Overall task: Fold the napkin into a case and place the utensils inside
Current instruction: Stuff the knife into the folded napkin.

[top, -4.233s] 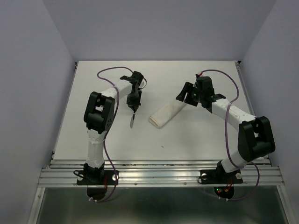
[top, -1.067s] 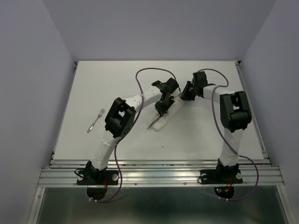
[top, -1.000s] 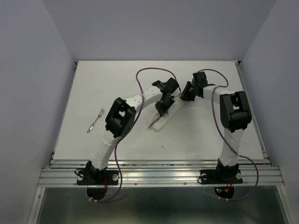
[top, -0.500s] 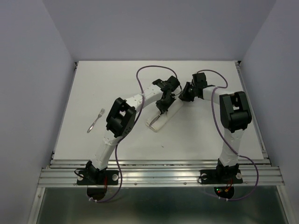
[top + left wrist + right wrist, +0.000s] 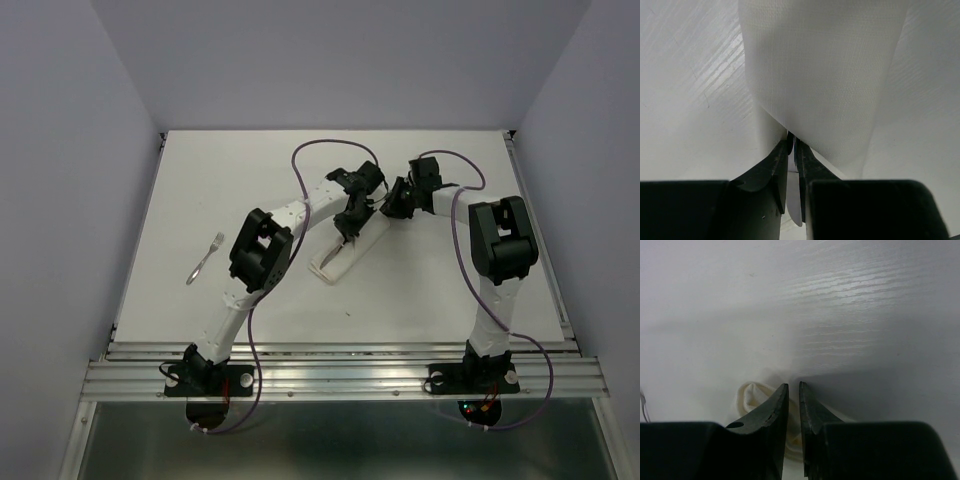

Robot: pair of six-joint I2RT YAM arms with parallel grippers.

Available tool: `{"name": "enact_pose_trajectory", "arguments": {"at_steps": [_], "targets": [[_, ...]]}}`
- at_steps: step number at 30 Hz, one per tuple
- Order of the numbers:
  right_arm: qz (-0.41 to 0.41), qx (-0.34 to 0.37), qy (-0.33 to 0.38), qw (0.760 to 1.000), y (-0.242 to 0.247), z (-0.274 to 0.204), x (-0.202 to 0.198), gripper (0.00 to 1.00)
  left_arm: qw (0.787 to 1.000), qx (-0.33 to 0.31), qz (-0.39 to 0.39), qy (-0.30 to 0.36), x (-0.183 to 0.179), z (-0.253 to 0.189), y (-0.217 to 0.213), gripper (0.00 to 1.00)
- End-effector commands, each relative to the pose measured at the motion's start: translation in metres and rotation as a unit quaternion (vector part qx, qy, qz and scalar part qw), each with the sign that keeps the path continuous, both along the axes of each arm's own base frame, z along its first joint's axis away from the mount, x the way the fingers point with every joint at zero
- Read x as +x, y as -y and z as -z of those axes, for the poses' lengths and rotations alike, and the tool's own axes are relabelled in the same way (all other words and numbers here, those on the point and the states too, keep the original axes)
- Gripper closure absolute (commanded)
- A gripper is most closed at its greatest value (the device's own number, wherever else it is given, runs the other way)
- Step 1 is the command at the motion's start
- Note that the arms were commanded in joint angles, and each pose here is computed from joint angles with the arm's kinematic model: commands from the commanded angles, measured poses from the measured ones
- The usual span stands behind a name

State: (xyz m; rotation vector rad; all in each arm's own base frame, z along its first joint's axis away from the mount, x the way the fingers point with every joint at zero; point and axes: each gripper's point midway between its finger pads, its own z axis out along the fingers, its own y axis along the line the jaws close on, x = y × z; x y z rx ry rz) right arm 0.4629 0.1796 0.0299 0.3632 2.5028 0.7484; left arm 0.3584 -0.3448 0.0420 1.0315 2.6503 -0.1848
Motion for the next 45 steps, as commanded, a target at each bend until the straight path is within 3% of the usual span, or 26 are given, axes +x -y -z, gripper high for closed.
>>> {"name": "enact_pose_trajectory", "arguments": {"at_steps": [1,32,37,45], "targets": [[-0.015,-0.009,0.0,1.0,-0.002,-0.001,-0.011,0.79,0.999,-0.019,-0.001,0.028,0.016,-0.019,0.006,1.0],[-0.015,-0.011,-0.004,1.0,-0.002,0.003,-0.012,0.79,0.999,-0.012,-0.007,0.046,0.033,-0.014,0.003,1.0],[-0.015,-0.011,-0.006,1.0,-0.001,0.004,-0.013,0.79,0.999,-0.022,-0.013,0.049,0.032,-0.019,0.005,0.77],[-0.02,-0.012,-0.005,1.0,-0.005,0.003,-0.016,0.79,0.997,-0.016,-0.027,0.068,0.032,-0.038,-0.005,0.74]]}}
